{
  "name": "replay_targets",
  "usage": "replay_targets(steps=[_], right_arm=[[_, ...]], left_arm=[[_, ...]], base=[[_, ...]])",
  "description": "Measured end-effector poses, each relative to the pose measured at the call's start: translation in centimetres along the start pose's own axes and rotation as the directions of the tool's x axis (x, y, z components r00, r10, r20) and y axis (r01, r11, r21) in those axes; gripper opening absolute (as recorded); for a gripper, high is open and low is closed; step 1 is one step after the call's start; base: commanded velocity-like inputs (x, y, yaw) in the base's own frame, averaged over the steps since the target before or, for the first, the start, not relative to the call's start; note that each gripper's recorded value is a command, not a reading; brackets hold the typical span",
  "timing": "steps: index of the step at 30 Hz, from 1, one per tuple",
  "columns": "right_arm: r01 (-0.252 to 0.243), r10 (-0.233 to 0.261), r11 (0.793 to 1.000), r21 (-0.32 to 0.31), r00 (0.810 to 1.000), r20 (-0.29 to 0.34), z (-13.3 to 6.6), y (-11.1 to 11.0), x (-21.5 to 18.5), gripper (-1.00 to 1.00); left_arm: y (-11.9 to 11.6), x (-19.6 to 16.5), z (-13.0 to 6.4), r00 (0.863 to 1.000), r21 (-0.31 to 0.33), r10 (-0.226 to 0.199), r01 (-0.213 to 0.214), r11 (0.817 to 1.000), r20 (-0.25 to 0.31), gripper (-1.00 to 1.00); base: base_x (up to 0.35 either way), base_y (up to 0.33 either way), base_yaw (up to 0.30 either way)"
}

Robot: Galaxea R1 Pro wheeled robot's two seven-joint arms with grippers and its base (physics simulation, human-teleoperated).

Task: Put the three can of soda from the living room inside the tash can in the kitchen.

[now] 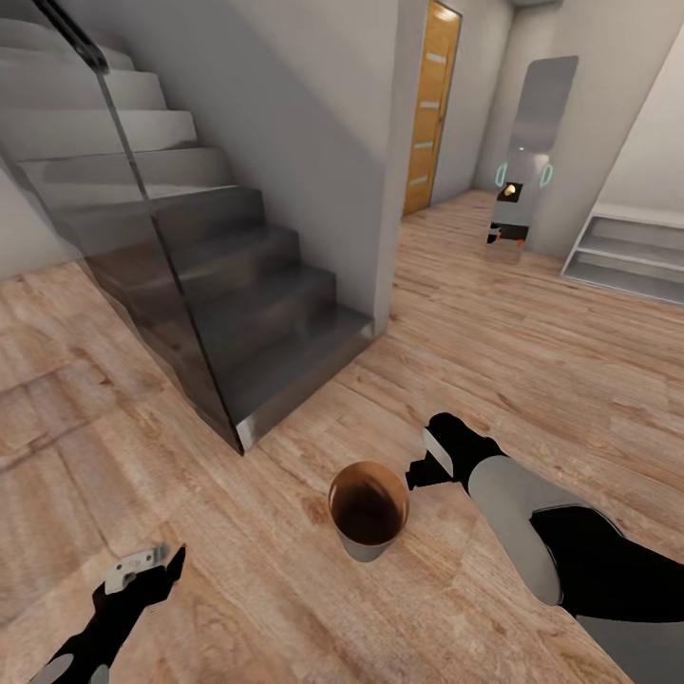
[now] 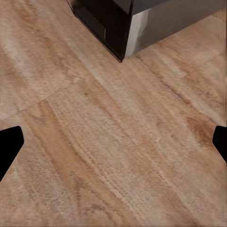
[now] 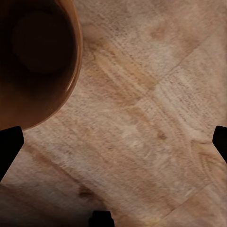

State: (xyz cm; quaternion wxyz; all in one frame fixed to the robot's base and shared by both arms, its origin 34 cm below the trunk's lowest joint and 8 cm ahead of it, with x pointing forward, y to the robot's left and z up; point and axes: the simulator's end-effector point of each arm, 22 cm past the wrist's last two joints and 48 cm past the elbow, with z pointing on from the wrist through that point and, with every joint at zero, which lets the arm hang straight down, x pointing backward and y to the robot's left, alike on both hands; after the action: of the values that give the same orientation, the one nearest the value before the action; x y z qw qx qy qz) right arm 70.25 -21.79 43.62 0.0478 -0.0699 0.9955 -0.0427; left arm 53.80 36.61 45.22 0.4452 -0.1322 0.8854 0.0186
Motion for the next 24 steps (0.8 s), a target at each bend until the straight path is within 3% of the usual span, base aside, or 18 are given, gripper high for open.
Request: replay_targets(steps=[8, 24], right_arm=[[0.0, 0.0, 1.0, 0.0, 1.0, 0.0, 0.0, 0.0, 0.0, 1.0], [0.001, -0.001, 1.0, 0.001, 1.0, 0.001, 0.0, 0.0, 0.0, 1.0]], left_arm=[[-0.7, -1.5, 1.0, 1.0, 0.014, -0.001, 0.001, 1.0, -0.022, 1.0], [0.5, -1.5, 1.4, 0.998, 0.008, 0.025, -0.025, 1.0, -0.055, 1.0]], base=[[0.0, 0.0, 0.0], [0.0, 0.0, 0.0]])
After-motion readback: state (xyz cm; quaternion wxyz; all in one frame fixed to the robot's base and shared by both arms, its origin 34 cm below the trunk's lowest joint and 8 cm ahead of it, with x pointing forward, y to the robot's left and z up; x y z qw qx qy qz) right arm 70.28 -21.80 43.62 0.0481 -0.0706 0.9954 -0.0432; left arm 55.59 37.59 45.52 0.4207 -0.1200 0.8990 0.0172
